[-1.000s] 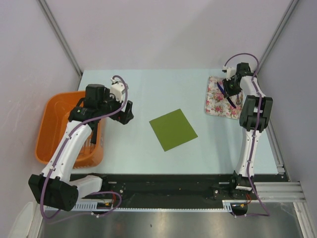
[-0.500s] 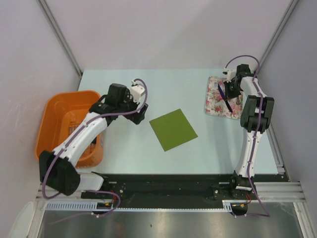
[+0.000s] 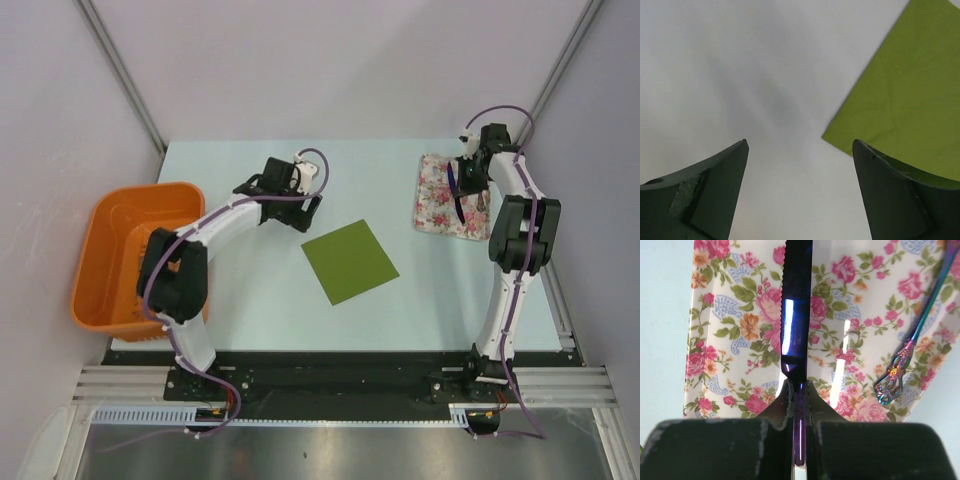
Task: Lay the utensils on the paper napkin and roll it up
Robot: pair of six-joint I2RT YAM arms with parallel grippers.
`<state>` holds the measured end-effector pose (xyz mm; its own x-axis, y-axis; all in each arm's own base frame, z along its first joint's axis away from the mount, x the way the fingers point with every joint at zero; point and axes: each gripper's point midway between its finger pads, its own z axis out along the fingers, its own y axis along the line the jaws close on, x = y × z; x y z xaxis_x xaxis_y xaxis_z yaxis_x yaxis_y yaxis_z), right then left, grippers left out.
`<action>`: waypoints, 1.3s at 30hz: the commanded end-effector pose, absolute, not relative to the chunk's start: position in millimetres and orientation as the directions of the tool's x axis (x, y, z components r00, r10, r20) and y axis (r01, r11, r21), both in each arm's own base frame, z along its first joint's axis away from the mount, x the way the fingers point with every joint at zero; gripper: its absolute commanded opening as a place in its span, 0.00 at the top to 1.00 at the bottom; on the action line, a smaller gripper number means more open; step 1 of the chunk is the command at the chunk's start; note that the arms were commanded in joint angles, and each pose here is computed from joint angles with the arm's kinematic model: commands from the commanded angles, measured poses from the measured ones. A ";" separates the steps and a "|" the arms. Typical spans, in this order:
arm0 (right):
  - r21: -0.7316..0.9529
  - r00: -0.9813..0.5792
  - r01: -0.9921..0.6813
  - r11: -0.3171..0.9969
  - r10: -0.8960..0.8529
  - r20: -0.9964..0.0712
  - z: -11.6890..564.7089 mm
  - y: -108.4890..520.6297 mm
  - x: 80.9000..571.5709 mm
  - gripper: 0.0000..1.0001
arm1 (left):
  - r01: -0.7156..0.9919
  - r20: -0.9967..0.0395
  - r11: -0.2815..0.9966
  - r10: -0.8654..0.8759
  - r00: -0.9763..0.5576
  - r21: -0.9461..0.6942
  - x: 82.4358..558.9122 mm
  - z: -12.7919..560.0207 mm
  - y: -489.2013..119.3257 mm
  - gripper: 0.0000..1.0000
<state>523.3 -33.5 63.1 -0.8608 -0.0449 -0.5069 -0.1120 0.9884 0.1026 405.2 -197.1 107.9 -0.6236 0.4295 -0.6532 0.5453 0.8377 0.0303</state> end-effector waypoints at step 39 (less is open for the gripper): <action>0.232 -0.812 -0.137 0.963 0.025 -0.584 143.7 37.8 461.0 1.00 | 0.575 -0.484 0.796 0.585 -0.651 0.190 359.5 28.2 -188.6 0.28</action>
